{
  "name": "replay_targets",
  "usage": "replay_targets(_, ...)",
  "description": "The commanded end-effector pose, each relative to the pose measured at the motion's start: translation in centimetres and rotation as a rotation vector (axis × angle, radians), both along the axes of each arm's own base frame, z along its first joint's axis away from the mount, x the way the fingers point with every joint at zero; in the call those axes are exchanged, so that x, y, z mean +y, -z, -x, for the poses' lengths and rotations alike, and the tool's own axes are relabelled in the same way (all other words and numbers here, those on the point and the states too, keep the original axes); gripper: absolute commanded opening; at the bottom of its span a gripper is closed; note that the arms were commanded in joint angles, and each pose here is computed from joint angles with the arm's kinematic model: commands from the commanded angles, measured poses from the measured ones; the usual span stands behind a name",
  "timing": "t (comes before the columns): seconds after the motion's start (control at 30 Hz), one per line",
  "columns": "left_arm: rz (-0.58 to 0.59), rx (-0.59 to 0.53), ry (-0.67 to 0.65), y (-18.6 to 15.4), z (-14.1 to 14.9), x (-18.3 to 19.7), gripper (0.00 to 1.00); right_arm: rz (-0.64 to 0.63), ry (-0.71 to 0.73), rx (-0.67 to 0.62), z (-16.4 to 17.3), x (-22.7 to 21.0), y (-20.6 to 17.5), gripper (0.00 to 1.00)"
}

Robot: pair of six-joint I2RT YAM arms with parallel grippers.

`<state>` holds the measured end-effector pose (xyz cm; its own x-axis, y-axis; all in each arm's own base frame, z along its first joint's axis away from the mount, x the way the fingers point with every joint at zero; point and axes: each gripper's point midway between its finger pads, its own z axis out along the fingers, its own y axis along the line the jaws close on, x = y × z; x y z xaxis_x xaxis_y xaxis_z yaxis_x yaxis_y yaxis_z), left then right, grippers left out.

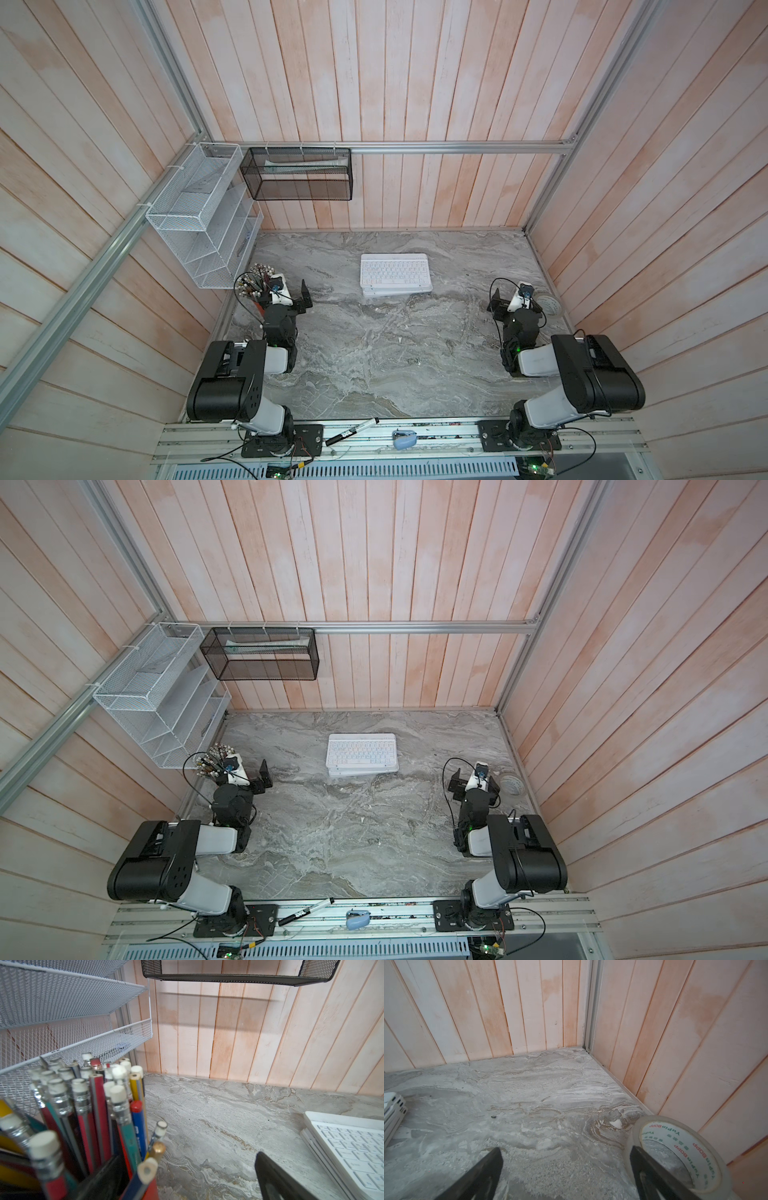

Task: Stack the numeric keypads
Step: Reset both arms

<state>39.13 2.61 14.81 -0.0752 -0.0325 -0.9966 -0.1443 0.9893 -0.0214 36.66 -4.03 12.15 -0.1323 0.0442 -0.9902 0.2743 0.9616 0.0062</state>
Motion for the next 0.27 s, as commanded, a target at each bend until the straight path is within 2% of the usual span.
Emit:
replay_targets(0.0,0.008,0.067,0.041,2.04,0.28,-0.80,1.00,0.006,-0.023,-0.015,-0.30,0.28,-0.56,0.98)
replay_targets(0.23,0.016,0.079,0.050,2.24,0.00,-0.71,1.00,0.008,-0.029,-0.012,-0.38,0.38,-0.51,0.98)
